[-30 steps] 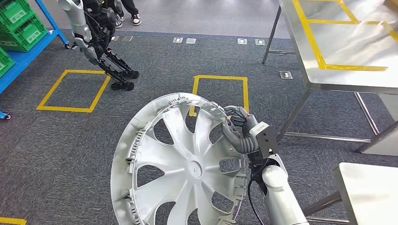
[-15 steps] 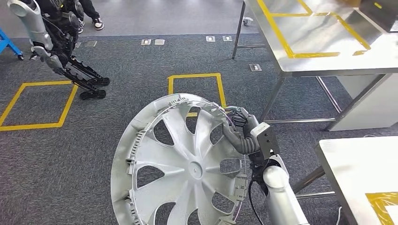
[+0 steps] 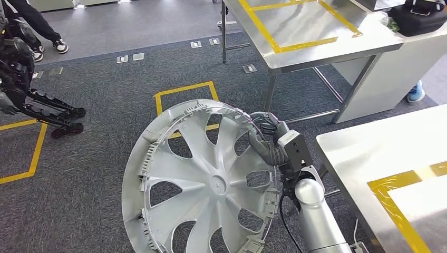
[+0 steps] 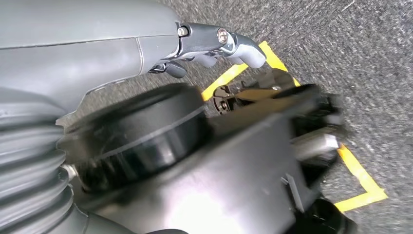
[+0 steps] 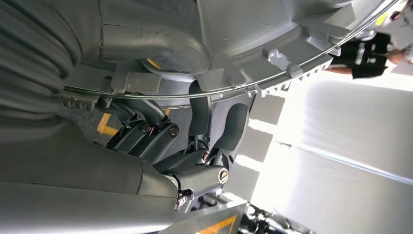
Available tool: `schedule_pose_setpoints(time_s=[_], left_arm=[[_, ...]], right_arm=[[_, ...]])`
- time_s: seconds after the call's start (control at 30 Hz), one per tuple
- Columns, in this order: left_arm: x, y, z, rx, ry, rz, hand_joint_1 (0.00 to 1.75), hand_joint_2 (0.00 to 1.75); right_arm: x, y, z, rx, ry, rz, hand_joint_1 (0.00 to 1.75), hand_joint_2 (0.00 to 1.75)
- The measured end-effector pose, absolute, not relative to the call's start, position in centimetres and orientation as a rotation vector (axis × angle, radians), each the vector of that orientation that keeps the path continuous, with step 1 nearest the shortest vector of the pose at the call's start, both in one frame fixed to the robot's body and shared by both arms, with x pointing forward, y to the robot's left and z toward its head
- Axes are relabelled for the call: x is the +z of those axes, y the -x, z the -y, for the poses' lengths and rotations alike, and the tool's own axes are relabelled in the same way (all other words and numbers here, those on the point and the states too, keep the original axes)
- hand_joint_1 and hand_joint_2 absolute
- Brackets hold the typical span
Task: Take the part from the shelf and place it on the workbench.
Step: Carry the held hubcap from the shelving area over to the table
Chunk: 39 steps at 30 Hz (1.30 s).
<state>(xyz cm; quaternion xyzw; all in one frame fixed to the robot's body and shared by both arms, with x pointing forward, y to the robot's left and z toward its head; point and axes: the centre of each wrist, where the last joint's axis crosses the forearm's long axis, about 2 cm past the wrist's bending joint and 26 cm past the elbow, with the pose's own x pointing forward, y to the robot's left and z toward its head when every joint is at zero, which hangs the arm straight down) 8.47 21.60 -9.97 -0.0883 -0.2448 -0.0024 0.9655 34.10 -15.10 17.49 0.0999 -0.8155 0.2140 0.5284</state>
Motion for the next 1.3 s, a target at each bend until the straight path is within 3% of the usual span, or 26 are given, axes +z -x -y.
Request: schedule_pose_setpoints(time_s=[1.3], left_arm=[[-9.83,-9.09,-21.53,-0.014,0.188,0.497,0.00,1.75]], right_arm=[[16.86,-34.01,15.42,0.526,-0.239,1.944,1.75,1.75]])
